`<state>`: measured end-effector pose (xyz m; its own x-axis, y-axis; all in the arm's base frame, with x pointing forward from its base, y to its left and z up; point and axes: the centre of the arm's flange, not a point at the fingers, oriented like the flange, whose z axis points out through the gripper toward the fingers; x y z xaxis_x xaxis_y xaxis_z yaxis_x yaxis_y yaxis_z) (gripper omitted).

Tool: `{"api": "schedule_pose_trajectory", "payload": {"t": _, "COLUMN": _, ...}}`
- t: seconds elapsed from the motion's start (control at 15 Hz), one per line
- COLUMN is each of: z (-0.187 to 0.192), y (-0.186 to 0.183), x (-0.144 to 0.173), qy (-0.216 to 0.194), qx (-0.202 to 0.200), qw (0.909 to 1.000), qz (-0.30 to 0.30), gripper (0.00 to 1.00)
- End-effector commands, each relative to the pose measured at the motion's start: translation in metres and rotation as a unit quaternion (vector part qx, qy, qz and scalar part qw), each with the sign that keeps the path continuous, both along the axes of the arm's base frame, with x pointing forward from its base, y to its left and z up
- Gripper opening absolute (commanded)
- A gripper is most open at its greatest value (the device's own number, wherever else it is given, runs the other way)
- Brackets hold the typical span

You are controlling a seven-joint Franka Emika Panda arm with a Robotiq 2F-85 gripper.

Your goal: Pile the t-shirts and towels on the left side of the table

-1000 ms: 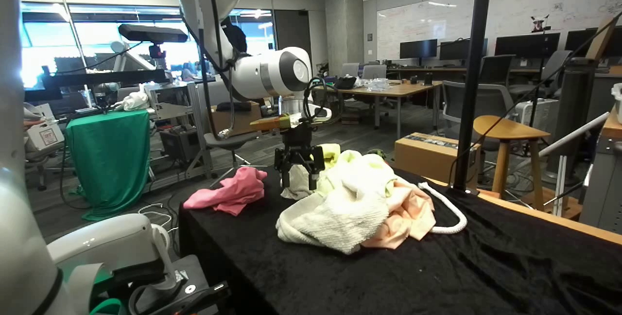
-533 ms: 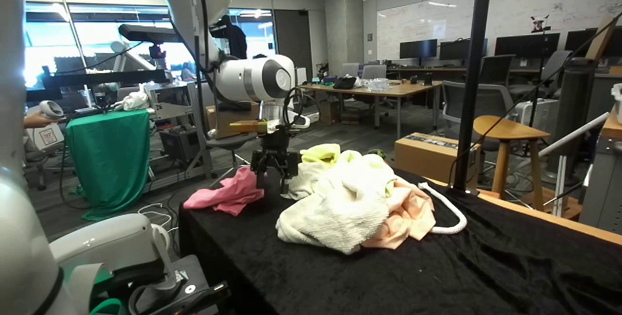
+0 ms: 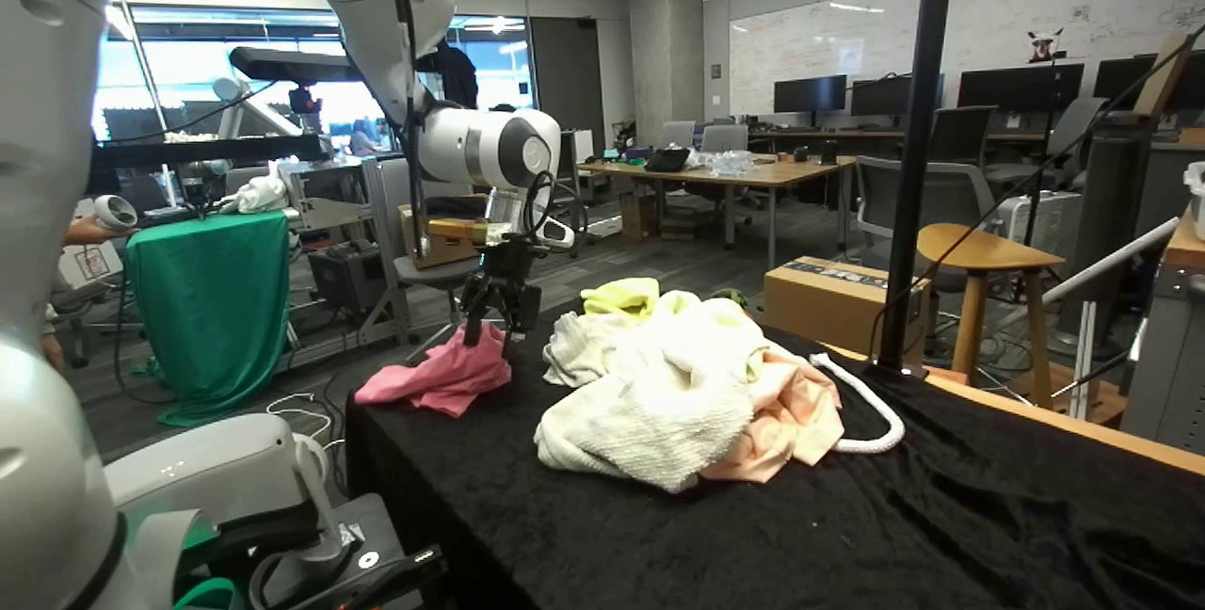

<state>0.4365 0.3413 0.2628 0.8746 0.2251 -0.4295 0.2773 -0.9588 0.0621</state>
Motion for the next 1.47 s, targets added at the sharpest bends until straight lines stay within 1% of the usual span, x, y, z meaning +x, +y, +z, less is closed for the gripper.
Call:
{"api": "schedule_pose_trajectory", "payload": {"t": 0.0, "z": 0.002, "y": 0.026, "x": 0.008, "qy": 0.029, "qx": 0.018, "qw": 0.9992, "qz": -0.022, "gripper": 1.0}}
{"api": "schedule_pose_trajectory", "payload": {"t": 0.2, "z": 0.001, "y": 0.035, "x": 0.01, "qy": 0.047, "qx": 0.033, "qw": 0.9978, "qz": -0.031, "gripper": 1.0}}
{"api": "schedule_pose_trajectory", "payload": {"t": 0.4, "z": 0.012, "y": 0.038, "x": 0.008, "qy": 0.058, "qx": 0.049, "qw": 0.9964, "qz": -0.039, "gripper": 1.0}}
{"api": "schedule_pose_trajectory", "payload": {"t": 0.67, "z": 0.011, "y": 0.048, "x": 0.004, "qy": 0.076, "qx": 0.07, "qw": 0.9936, "qz": -0.045, "gripper": 1.0}}
{"api": "schedule_pose_trajectory", "payload": {"t": 0.8, "z": 0.01, "y": 0.052, "x": 0.003, "qy": 0.085, "qx": 0.074, "qw": 0.9927, "qz": -0.043, "gripper": 1.0}}
{"api": "schedule_pose_trajectory", "payload": {"t": 1.07, "z": 0.016, "y": 0.061, "x": 0.003, "qy": 0.084, "qx": 0.08, "qw": 0.9925, "qz": -0.038, "gripper": 1.0}}
{"api": "schedule_pose_trajectory", "payload": {"t": 1.27, "z": 0.014, "y": 0.065, "x": 0.003, "qy": 0.088, "qx": 0.081, "qw": 0.9923, "qz": -0.033, "gripper": 1.0}}
{"api": "schedule_pose_trajectory", "payload": {"t": 1.4, "z": 0.004, "y": 0.064, "x": 0.001, "qy": 0.092, "qx": 0.08, "qw": 0.9921, "qz": -0.031, "gripper": 1.0}}
